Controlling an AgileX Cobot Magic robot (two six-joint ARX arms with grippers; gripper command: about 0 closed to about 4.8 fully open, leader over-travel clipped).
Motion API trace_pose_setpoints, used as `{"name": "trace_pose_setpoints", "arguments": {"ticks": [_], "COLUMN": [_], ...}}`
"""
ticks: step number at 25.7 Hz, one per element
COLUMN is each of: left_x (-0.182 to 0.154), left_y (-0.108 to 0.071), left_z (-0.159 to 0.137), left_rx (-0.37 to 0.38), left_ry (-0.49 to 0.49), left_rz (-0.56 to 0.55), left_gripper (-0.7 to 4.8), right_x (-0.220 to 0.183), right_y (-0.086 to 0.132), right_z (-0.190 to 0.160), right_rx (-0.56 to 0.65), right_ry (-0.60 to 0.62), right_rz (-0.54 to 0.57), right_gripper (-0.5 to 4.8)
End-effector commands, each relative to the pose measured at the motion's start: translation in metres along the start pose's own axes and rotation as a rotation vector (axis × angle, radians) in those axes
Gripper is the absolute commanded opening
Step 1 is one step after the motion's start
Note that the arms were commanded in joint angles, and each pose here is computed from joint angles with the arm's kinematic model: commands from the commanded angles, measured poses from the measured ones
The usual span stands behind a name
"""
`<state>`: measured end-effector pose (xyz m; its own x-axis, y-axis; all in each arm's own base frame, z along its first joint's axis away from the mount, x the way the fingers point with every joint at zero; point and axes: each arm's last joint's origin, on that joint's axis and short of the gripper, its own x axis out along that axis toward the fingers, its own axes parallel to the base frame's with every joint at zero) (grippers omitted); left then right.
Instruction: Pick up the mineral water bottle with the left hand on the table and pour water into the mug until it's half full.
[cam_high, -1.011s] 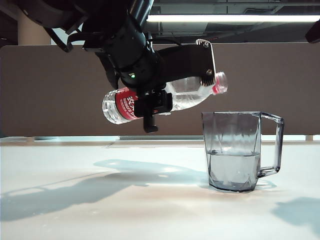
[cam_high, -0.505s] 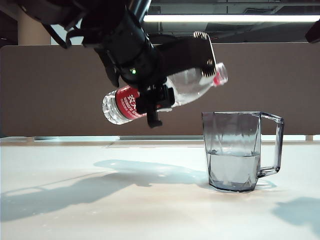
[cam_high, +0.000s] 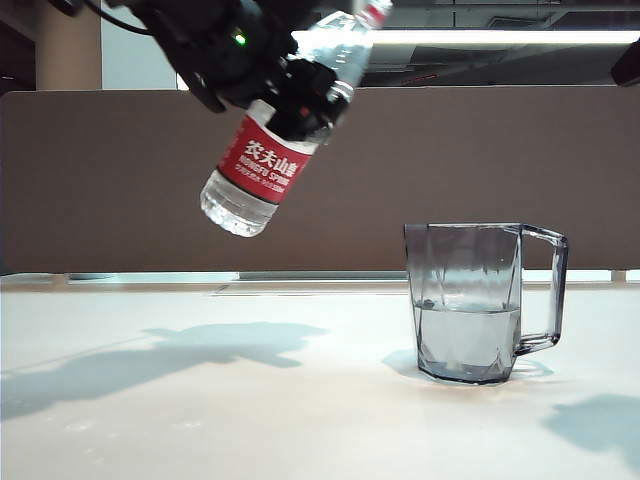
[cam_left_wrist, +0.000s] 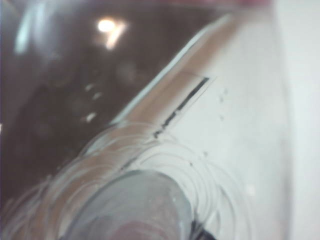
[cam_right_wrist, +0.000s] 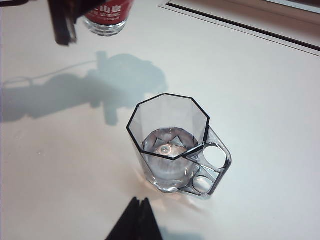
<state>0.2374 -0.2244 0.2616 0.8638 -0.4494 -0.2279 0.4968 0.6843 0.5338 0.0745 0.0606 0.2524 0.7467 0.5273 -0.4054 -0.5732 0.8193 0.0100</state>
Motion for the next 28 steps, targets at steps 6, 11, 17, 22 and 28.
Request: {"name": "trace_pose_setpoints", "arguments": {"ticks": [6,11,17,22,28], "left_x": [-0.014,-0.025,-0.032,-0.037,-0.041], "left_y": [0.031,0.028,0.017,0.013,0.012], "left_z": [-0.022,-0.054,-0.076,-0.092,-0.102], "left_rx": [-0.379,-0.499,-0.592,-0.618,-0.676], "left_ry": [-0.029,-0.010,-0.018,0.052,0.092], "left_rz": [0.068,0.102,0.147,0.294,0.450], "left_gripper": [1.81,1.81,1.81,1.81,1.81], "right_x": [-0.002,-0.002,-0.002,-0.002,-0.001], "right_y": [0.000,0.000,0.000,0.000,0.001], "right_z": [0.004,0.004,0.004,0.004,0.004], "right_rx": [0.005,0.005,0.005,0.005,0.005], "right_ry": [-0.026,-0.026,-0.025,-0.025,-0.024], "right_rz": [0.004,0.004,0.005,0.005,0.016], "right_gripper": [-0.04,-0.04,-0.04,-0.04,-0.04]}}
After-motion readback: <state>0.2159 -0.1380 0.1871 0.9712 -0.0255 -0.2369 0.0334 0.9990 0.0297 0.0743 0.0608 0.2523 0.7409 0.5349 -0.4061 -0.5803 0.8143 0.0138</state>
